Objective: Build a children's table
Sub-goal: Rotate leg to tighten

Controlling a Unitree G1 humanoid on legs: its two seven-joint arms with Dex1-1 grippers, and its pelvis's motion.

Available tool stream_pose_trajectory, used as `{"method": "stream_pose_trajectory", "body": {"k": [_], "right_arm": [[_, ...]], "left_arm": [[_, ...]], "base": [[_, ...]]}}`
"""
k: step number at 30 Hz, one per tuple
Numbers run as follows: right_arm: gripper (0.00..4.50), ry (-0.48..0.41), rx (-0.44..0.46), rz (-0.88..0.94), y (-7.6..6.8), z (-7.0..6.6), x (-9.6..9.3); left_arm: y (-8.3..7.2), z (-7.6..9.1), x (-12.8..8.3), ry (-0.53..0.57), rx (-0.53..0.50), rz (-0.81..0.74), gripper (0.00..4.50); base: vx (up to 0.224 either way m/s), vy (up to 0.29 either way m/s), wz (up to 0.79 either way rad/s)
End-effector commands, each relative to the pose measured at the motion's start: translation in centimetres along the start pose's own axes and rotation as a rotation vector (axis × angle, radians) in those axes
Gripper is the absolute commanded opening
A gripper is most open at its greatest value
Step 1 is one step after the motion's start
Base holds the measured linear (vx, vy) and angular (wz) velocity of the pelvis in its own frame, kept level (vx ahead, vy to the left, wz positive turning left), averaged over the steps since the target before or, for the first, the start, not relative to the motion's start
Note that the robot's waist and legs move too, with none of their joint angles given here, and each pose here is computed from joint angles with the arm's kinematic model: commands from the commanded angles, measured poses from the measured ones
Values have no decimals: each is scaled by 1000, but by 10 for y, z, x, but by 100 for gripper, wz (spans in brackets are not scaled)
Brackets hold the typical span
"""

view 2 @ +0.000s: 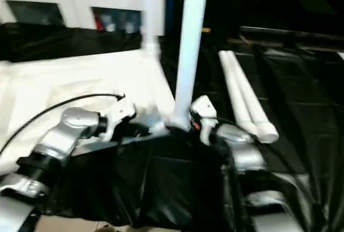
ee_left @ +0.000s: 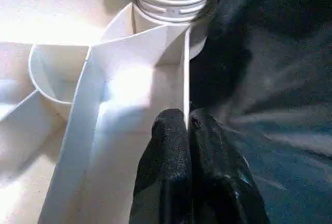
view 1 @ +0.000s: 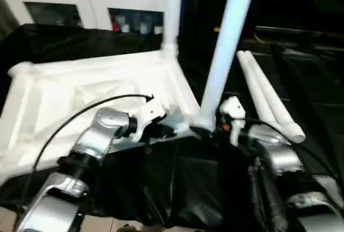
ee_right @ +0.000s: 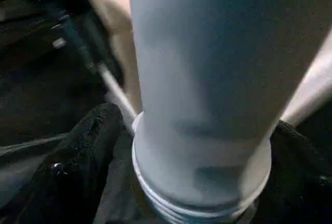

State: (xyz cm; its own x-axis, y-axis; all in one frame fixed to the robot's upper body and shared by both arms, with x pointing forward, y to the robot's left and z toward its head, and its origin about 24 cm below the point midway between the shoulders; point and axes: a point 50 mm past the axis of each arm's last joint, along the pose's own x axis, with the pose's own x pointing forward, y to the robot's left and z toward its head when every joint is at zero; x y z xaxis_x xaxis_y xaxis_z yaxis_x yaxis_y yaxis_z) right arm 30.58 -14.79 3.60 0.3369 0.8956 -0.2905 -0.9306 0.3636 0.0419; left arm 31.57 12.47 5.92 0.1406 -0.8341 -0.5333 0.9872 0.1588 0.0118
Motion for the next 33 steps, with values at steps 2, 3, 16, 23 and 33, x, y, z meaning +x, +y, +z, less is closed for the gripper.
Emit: {"method": "stream_pose_trajectory", "body": {"k": [2, 3, 16, 23, 33], "right_arm": [[390, 44, -22, 232, 19, -1, 7], [390, 49, -23, 239, 19, -1, 6], [292, 25, 37, 202, 27, -7, 17], [278, -29, 142, -68, 20, -14, 38], [277, -52, 277, -499, 11, -10, 79]], "left_arm": [[1, 15, -1, -15, 92, -50, 0], [2, 15, -2, -12, 93, -52, 0], [4, 15, -2, -53, 57, -1, 0], [7, 26, 18, -110, 20, 117, 0], [3, 44, 51, -94, 23, 227, 0]], "base": [[0, 0, 0], [0, 0, 0], [0, 0, 0], [0, 0, 0], [0, 0, 0]]}}
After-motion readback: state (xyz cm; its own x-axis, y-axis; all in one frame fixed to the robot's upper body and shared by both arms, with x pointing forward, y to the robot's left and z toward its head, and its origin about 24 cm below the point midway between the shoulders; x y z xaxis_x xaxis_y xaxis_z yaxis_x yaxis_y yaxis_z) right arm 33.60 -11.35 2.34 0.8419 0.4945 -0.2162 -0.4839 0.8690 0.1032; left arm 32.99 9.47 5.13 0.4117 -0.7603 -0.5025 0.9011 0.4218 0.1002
